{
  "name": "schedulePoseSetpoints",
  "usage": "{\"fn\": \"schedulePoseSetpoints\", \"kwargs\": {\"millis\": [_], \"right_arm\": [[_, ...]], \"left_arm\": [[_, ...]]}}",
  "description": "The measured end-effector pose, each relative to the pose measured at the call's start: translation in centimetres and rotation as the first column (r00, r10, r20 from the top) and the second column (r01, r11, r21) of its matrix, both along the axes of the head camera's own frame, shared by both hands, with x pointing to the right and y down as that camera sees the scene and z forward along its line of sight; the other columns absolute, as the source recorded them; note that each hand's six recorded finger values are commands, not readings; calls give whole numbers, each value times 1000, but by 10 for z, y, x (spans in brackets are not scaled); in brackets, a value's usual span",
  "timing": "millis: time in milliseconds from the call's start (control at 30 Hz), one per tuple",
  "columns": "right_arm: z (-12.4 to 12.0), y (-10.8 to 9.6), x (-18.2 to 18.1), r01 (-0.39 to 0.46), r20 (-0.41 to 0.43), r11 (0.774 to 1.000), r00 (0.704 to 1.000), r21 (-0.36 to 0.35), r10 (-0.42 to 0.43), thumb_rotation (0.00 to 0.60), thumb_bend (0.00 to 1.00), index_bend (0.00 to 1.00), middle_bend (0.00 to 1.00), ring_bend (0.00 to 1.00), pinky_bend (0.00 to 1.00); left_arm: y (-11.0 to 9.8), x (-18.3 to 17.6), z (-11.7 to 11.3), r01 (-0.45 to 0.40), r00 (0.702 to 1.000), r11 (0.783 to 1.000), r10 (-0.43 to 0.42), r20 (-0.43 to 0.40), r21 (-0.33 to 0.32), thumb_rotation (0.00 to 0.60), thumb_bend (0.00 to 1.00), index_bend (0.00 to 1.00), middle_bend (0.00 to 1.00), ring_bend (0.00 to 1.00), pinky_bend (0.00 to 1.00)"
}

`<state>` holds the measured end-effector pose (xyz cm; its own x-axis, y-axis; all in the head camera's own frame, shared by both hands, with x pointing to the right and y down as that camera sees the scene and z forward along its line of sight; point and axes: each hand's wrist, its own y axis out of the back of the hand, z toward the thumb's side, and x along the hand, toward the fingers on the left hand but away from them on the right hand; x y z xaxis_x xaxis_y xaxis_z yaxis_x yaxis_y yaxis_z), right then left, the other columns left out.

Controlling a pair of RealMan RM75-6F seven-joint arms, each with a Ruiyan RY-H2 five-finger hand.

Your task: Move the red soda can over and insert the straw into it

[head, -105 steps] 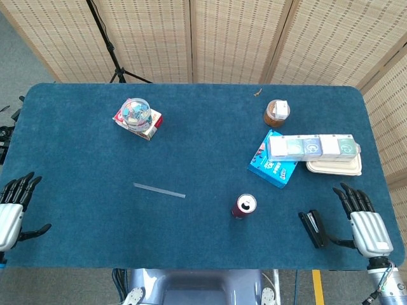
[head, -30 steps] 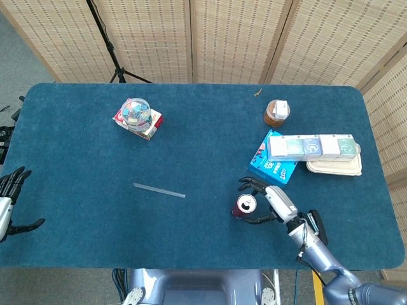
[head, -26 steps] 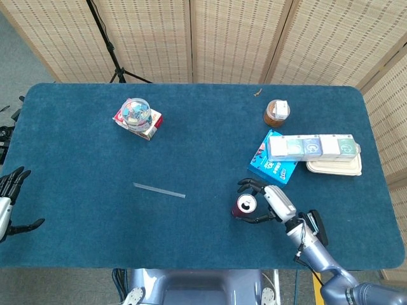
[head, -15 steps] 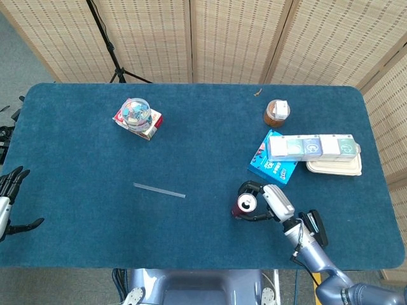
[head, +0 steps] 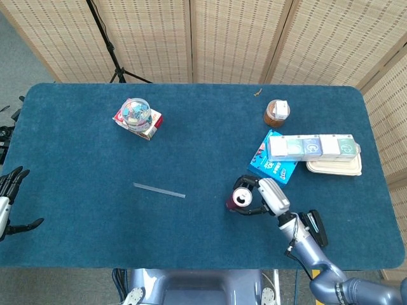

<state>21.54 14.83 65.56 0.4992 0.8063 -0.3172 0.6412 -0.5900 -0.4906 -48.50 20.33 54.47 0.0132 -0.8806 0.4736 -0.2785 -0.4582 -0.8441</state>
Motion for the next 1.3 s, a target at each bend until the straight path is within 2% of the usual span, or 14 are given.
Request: {"fn": "schedulePoseSetpoints", "kwargs": {"millis": [233,400,900,1300], "right_arm": [[-3,-39,-36,40,-46,996,998,84,-36,600,373,490,439,472,505],[5,-59,-66,73,-96,992,993,103,-63,600,391,493,443,472,505],[13,-83,-145,82,-153,990,986,117,-63,600,390,495,444,472,505],[24,-85,-174,76,-206,993,977,92,-55,600,403,495,444,472,505]], "left_arm": [[0,0,0,0,1000,1000,0,-8,-7,600,0,0,0,0,0],[-1,-2,0,2,1000,1000,-2,-19,-11,600,0,0,0,0,0],[-3,-3,3,-6,999,999,5,-37,-33,600,0,0,0,0,0],[-3,-1,6,-12,1000,999,11,-28,-42,600,0,0,0,0,0]]}}
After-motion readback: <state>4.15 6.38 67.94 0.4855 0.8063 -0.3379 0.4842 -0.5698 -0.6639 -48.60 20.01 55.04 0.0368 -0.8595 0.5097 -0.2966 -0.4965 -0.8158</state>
